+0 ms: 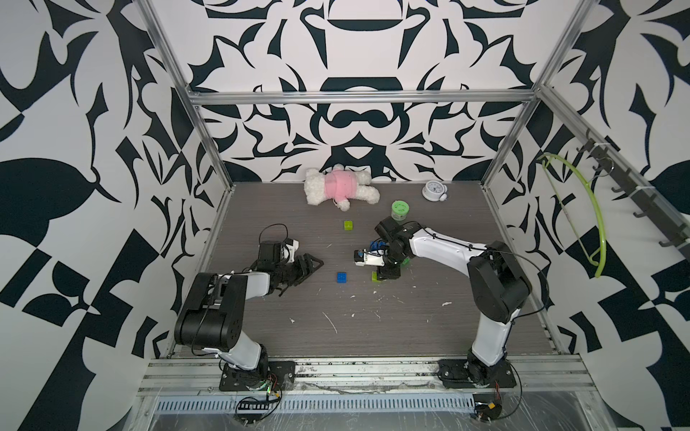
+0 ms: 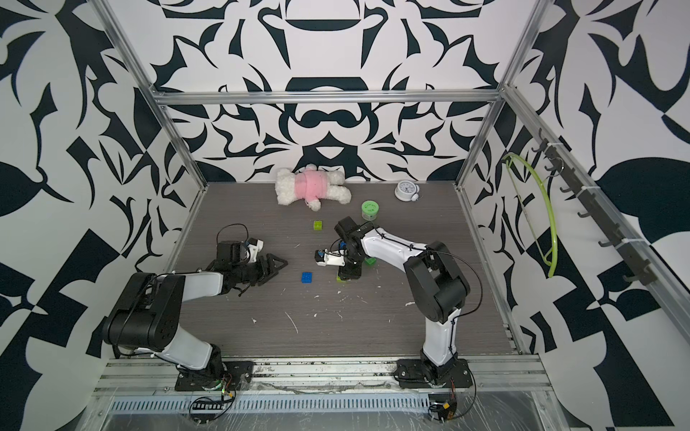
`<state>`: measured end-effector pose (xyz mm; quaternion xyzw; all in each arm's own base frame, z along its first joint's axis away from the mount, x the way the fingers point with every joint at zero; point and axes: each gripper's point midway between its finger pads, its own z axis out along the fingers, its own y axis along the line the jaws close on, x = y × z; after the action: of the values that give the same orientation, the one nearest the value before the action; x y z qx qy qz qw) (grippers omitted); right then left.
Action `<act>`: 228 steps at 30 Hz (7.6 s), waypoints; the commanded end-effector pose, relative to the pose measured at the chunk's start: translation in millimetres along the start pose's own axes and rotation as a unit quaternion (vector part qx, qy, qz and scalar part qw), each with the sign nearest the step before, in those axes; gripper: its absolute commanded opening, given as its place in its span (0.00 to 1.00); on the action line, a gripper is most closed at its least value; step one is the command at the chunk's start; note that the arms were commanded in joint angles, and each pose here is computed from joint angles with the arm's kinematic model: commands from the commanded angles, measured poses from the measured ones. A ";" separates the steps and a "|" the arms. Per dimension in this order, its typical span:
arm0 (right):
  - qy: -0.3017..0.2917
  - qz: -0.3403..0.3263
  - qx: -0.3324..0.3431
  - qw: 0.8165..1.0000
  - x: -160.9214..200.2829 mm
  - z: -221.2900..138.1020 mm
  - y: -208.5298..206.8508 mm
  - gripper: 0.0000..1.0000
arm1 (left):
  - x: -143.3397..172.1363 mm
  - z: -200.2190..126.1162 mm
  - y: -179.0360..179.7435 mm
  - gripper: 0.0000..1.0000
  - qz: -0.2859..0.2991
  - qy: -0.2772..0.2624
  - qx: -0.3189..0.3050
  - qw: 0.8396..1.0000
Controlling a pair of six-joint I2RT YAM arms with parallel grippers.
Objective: Assemble the letter y with lego
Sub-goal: Move the lego brick at the center of the board, then pick up the lego brick from the center of the board, then assemble the lego brick with the lego brick.
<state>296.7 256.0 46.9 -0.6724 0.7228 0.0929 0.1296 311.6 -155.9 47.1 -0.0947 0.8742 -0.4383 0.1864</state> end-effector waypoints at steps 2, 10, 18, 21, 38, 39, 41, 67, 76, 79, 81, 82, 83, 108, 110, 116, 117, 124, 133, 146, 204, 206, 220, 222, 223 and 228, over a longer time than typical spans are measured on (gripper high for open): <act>-0.013 -0.001 -0.008 1.000 -8.9 1.5 1.3 0.50 | 6.7 2.8 4.3 0.75 0.002 0.011 0.000 1.000; -0.011 -0.002 -0.008 1.000 -7.8 7.9 1.0 0.47 | 12.0 7.9 2.7 0.72 0.007 0.020 0.005 1.000; -0.007 -0.003 -0.008 1.000 -6.9 10.6 0.4 0.37 | 22.6 15.6 -1.8 0.67 0.020 0.031 0.018 0.999; -0.005 -0.003 -0.010 1.000 -7.1 10.6 0.9 0.34 | 26.9 18.8 -1.1 0.66 0.021 0.038 0.019 0.999; -0.044 -0.062 0.014 0.997 -81.7 -18.7 5.2 0.30 | 56.5 39.8 3.9 0.46 0.022 0.075 0.044 0.996; -0.045 -0.065 0.013 0.997 -85.4 -17.6 6.5 0.30 | 58.8 40.5 4.4 0.46 0.019 0.079 0.044 0.996; -0.045 -0.069 0.010 0.997 -91.8 -15.4 8.1 0.29 | 61.5 41.9 3.7 0.46 0.020 0.083 0.045 0.995; -0.044 -0.042 -0.001 0.998 -116.0 2.1 9.3 0.28 | 71.6 46.7 0.8 0.53 0.013 0.100 0.049 0.994; -0.044 -0.046 -0.007 0.998 -119.2 5.4 10.1 0.28 | 73.5 47.2 2.7 0.55 0.011 0.103 0.046 0.994; -0.042 -0.046 -0.010 0.998 -118.7 7.5 11.5 0.28 | 73.8 47.7 3.0 0.55 0.010 0.104 0.045 0.994; -0.039 -0.047 -0.011 0.998 -117.9 8.2 12.6 0.28 | 74.7 48.2 3.4 0.55 0.010 0.106 0.044 0.993; -0.038 -0.047 -0.010 0.998 -117.9 8.1 12.3 0.28 | 73.8 48.5 2.7 0.56 0.011 0.105 0.045 0.993; -0.039 -0.048 -0.010 0.998 -118.4 8.1 12.7 0.28 | 74.7 48.7 3.3 0.56 0.011 0.106 0.044 0.993; 0.007 -0.057 -0.018 0.998 -106.9 22.3 15.0 0.26 | 85.3 56.2 9.6 0.55 0.013 0.134 0.024 0.991; 0.006 -0.058 -0.018 0.998 -107.0 22.7 14.4 0.26 | 85.6 56.5 9.5 0.55 0.014 0.135 0.023 0.991; 0.011 -0.058 -0.024 0.998 -106.6 27.1 15.2 0.26 | 86.2 57.3 10.8 0.54 0.016 0.139 0.016 0.990; 0.013 -0.059 -0.025 0.998 -106.2 27.7 15.2 0.26 | 86.3 57.4 11.4 0.54 0.016 0.139 0.014 0.990; 0.021 -0.059 -0.031 0.998 -102.1 33.0 17.8 0.25 | 86.0 58.9 8.8 0.63 0.018 0.143 0.017 0.989; 0.013 -0.059 -0.034 0.998 -105.3 35.3 18.2 0.25 | 93.5 62.3 18.5 0.54 0.022 0.160 -0.014 0.987; 0.002 -0.064 -0.030 0.997 -109.2 34.2 16.7 0.26 | 94.5 61.4 15.7 0.52 0.036 0.159 -0.019 0.986; 0.022 -0.028 -0.054 0.998 -81.6 36.0 12.8 0.24 | 97.7 72.8 32.1 0.54 -0.068 0.128 0.027 0.989; 0.022 -0.027 -0.054 0.998 -80.3 35.9 11.6 0.24 | 103.2 76.8 30.6 0.54 -0.065 0.136 0.030 0.988; 0.015 -0.028 -0.059 0.998 -77.5 36.9 9.6 0.26 | 114.7 88.8 42.4 0.55 -0.074 0.156 0.006 0.985; 0.012 -0.028 -0.058 0.998 -78.2 36.0 9.3 0.28 | 114.6 88.4 42.3 0.55 -0.072 0.155 0.005 0.985; 0.009 -0.028 -0.055 0.998 -79.0 34.7 8.2 0.29 | 114.2 88.2 42.5 0.55 -0.071 0.154 0.005 0.986; -0.007 -0.030 -0.047 0.998 -84.4 28.3 5.2 0.31 | 113.5 87.1 42.7 0.55 -0.066 0.152 -0.001 0.986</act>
<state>311.0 336.1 53.5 -0.6938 0.7049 0.0999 0.1086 296.7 -256.7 32.3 -0.0061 0.8062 -0.5756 0.1371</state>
